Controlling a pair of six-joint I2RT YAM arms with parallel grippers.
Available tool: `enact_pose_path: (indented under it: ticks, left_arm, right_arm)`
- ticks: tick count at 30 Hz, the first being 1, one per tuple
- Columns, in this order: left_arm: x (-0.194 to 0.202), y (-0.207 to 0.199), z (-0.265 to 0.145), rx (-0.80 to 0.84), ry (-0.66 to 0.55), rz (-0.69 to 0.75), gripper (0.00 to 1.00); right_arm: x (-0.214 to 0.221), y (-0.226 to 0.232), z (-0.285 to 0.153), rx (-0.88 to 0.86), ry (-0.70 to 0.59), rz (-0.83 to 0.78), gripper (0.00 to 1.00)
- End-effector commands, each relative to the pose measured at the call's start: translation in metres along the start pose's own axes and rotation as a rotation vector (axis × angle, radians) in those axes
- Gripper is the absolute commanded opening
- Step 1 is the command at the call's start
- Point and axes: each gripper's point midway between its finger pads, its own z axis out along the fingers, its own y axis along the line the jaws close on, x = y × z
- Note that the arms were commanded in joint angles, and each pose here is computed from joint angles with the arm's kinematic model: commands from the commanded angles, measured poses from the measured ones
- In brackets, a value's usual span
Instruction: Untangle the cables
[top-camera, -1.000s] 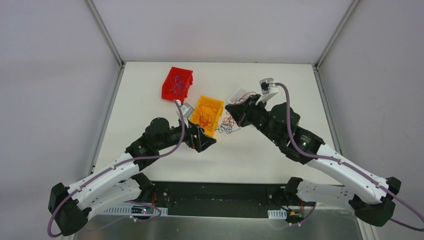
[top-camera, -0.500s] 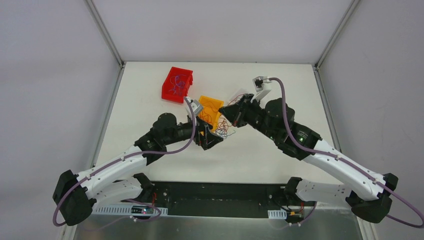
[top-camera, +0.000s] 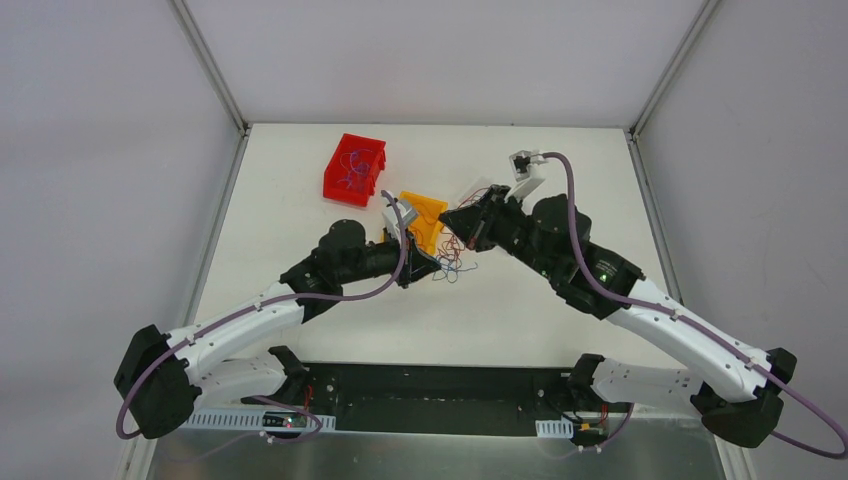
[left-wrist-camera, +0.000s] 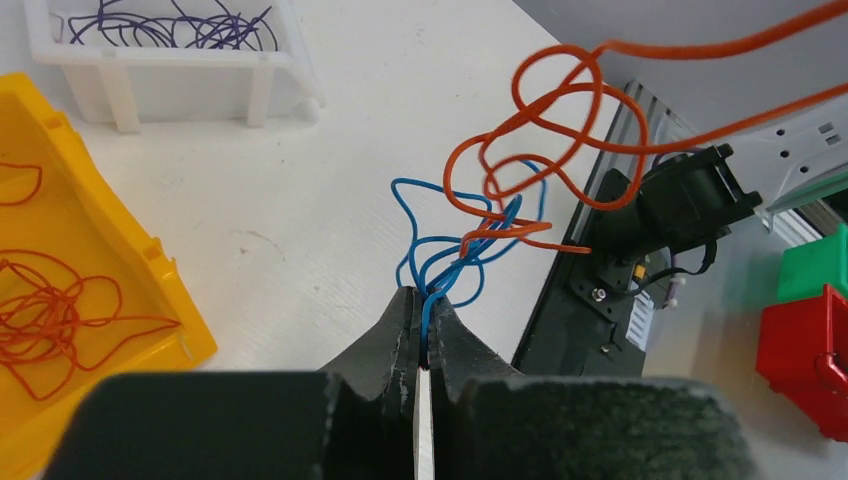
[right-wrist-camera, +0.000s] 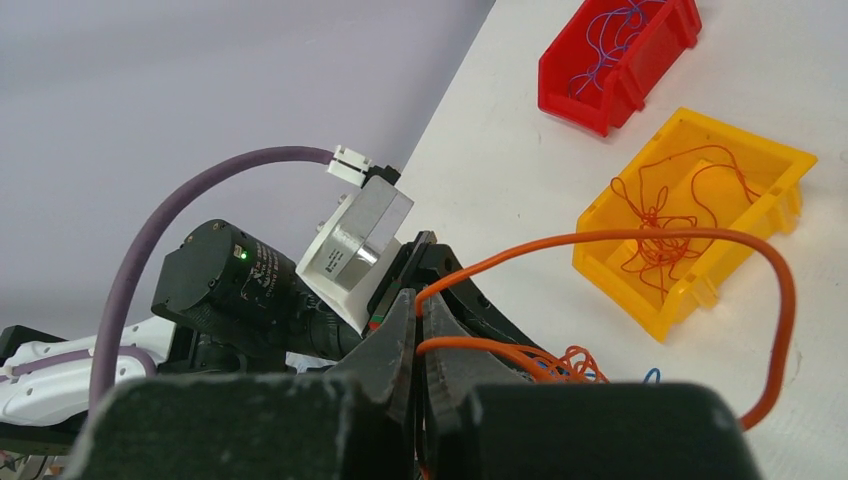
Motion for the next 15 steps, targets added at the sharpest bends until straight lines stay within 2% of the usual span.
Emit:
enact_pose_path:
  ticks: [1, 5, 10, 13, 15]
  left_arm:
    - [-0.019, -0.004, -0.002, -0.018, -0.039, 0.03, 0.0]
    - [0.0, 0.013, -0.014, -0.119, 0.017, 0.013, 0.0]
    - [0.021, 0.04, -0.039, -0.284, 0.036, -0.015, 0.0]
    - [0.033, 0.062, -0.054, -0.42, 0.041, -0.055, 0.0]
    - [0.041, 0.084, -0.069, -0.569, 0.061, -0.097, 0.0]
  right_arm:
    - [-0.026, 0.016, -0.008, -0.045, -0.076, 0.023, 0.0]
    - [-0.03, -0.002, -0.016, 0.019, -0.108, -0.014, 0.0]
    - [-0.057, -0.029, -0.051, 0.146, -0.194, -0.131, 0.0]
    - [-0.079, -0.045, -0.082, 0.24, -0.27, -0.207, 0.0]
    - [-0.092, -0.055, -0.101, 0.299, -0.318, -0.248, 0.0]
